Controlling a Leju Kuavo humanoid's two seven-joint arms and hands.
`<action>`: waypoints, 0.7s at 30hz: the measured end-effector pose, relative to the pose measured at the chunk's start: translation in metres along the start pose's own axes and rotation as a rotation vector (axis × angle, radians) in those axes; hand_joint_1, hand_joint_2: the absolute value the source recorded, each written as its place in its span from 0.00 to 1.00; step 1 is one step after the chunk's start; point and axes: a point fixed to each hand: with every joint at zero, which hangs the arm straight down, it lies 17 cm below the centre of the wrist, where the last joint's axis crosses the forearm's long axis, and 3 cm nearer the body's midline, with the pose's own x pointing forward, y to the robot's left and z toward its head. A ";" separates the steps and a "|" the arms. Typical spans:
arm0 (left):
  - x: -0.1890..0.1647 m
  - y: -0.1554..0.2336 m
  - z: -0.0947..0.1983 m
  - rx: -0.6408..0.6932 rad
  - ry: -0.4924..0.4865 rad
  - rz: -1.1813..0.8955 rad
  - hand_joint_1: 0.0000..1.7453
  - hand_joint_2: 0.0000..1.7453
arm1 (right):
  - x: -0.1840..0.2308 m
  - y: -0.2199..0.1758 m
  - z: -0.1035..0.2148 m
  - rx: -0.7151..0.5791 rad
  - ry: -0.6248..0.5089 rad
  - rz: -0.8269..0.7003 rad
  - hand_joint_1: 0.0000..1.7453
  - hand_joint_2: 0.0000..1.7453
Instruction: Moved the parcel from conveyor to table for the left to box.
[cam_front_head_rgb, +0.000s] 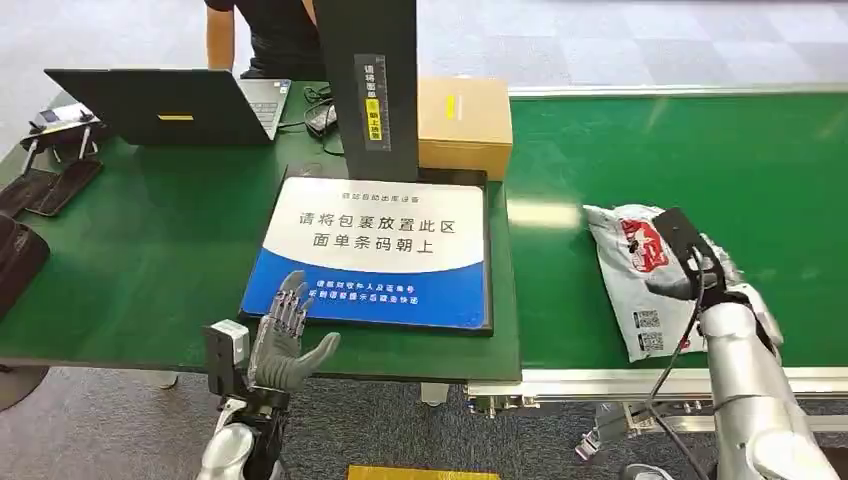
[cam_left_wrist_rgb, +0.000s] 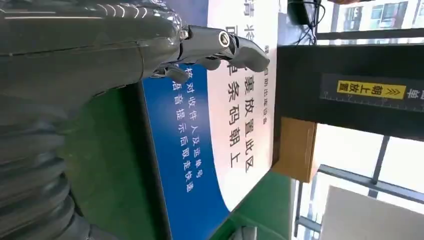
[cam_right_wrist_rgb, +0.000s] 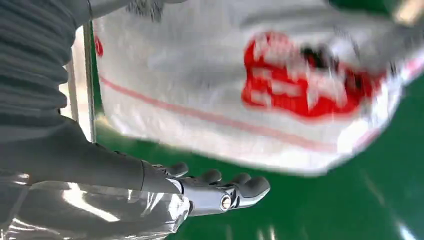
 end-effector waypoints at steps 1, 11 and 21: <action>-0.001 0.000 0.001 -0.001 0.002 -0.002 0.00 1.00 | -0.002 0.010 0.001 0.035 0.005 -0.002 0.00 1.00; -0.001 0.004 0.002 0.006 0.006 -0.008 0.00 1.00 | -0.014 0.057 0.008 0.216 0.056 0.042 0.00 1.00; 0.002 0.009 0.005 0.019 0.004 -0.015 0.00 1.00 | -0.034 0.032 0.001 0.061 0.189 0.230 0.00 1.00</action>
